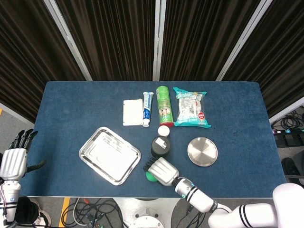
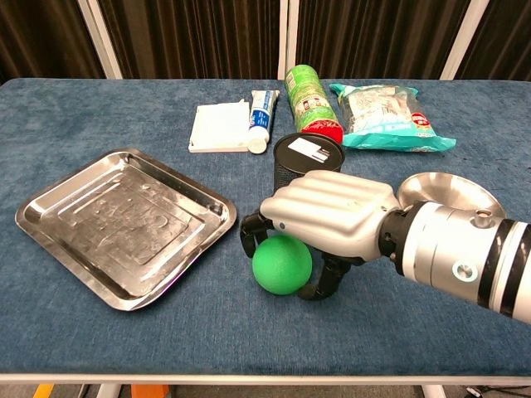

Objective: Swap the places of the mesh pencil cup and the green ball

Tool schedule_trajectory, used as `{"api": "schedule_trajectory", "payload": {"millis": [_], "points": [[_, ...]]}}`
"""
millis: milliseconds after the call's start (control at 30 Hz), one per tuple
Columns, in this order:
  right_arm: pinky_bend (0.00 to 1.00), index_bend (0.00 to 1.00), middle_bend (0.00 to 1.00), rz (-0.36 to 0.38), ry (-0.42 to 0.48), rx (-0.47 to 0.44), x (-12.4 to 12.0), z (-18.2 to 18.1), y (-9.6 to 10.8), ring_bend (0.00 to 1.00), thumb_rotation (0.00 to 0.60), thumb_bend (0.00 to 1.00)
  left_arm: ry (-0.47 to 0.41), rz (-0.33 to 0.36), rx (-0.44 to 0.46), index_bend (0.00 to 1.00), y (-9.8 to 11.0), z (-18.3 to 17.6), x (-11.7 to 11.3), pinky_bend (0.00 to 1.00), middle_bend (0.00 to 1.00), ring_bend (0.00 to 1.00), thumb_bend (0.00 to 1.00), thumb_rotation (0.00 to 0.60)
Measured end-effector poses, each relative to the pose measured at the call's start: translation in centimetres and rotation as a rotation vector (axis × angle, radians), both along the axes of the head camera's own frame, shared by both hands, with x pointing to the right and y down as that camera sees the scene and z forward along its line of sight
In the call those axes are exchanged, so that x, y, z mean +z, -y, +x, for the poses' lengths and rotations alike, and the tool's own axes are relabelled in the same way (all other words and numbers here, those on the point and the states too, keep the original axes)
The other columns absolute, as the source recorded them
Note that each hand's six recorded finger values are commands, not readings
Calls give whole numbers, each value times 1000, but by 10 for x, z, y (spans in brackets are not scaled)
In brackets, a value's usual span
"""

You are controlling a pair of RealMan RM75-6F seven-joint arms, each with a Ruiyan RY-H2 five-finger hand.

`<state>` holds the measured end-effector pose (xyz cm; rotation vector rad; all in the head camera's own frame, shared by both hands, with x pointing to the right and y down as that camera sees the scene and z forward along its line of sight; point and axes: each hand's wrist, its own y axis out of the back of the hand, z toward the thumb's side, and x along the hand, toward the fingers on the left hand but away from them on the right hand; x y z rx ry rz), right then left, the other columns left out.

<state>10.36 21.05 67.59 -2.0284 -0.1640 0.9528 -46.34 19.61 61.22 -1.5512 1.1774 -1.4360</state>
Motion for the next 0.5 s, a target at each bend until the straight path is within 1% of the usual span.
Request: {"api": "schedule_trajectory", "payload": {"millis": [67,200,367,500], "points": [[347,233,245,-1,0,0,-1,1,0,159,600,116,0,-1,-2,132,0,0,0,208,76,0,93,600],[334,196,223,1,5,8,-5,5,2,141,600,108,0,0,0,132,0,0,0,208,76,0,92,600],[320,188,212,7,20,21,-13,9,3,134,600,100,0,3,1,132,1,1,-1,208,76,0,92,600],[312,187,210,20,46,46,-27,16,6,134,600,97,4,8,-2,132,1,0,-4,208,76,0,92,600]]}}
